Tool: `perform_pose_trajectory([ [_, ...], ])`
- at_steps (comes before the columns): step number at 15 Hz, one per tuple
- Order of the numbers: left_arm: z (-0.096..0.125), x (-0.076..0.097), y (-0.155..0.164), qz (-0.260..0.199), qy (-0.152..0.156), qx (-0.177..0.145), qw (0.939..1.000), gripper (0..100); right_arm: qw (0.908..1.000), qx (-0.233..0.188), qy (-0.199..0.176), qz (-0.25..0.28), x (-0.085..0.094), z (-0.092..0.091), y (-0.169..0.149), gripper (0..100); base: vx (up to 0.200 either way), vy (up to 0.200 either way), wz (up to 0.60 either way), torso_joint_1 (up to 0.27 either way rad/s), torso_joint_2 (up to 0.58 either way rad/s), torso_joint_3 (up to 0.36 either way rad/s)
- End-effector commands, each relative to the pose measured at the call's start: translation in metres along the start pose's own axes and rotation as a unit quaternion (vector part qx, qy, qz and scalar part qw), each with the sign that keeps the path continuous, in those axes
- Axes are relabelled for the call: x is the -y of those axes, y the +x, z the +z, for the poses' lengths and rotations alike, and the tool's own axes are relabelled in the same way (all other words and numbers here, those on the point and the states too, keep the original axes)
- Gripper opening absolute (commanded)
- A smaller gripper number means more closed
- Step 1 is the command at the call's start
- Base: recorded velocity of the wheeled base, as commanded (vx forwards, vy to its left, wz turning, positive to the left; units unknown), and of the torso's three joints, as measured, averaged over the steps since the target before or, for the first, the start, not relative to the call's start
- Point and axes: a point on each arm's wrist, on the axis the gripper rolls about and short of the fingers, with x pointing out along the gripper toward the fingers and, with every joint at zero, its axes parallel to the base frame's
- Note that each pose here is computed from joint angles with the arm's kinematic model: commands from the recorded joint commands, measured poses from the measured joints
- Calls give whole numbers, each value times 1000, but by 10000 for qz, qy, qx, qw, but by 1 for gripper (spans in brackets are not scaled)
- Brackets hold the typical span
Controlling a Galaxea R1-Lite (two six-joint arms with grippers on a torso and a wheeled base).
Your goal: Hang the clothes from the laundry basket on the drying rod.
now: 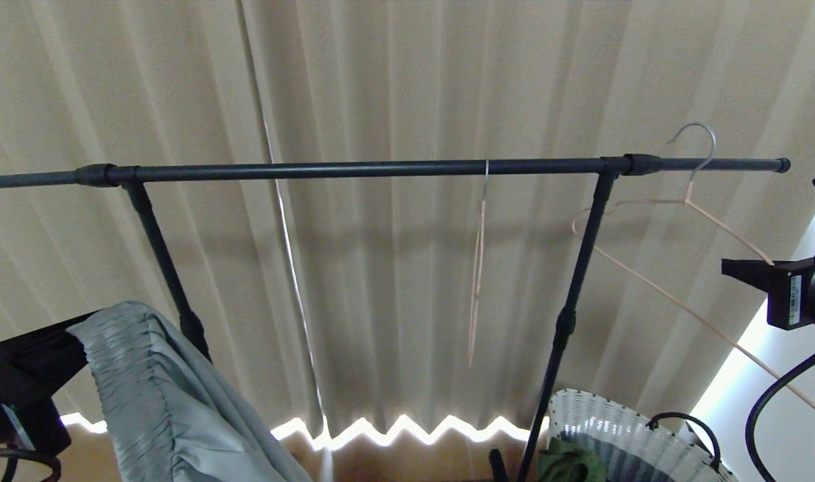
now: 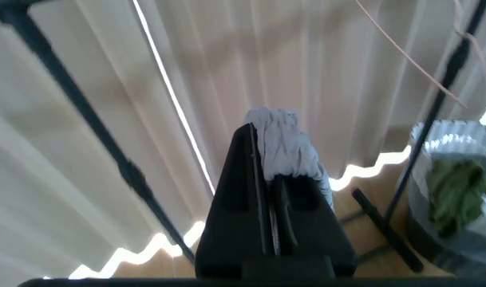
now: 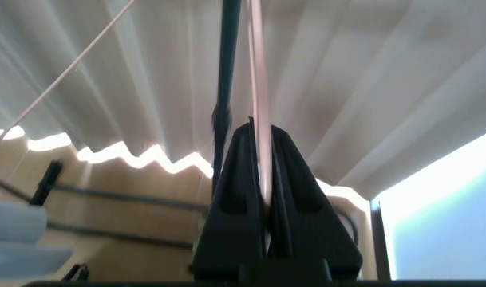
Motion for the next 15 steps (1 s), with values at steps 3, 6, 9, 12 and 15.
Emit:
perform_pose_trajectory([
  [3,-3,1,1,-7,7,-62,10000,0,10000,-24,6,5,0,-2,0,0,-200,0,0,4,5,4],
  [6,-4,1,0,-10,0,-77,10000,0,10000,-47,-1,6,0,-4,-1,0,-133,0,0,3,2,2],
  [9,-11,1,1,3,-57,-195,9998,0,10000,-78,6,8,-1,-15,-10,0,0,0,0,0,0,0],
  [12,-1,0,19,3,-45,-335,9994,0,9996,-126,-50,232,-9,-25,-10,0,0,0,0,0,0,0],
  [15,16,-3,30,28,-29,-230,9997,0,9992,-56,-88,392,-14,-35,-8,0,0,0,0,0,0,0],
])
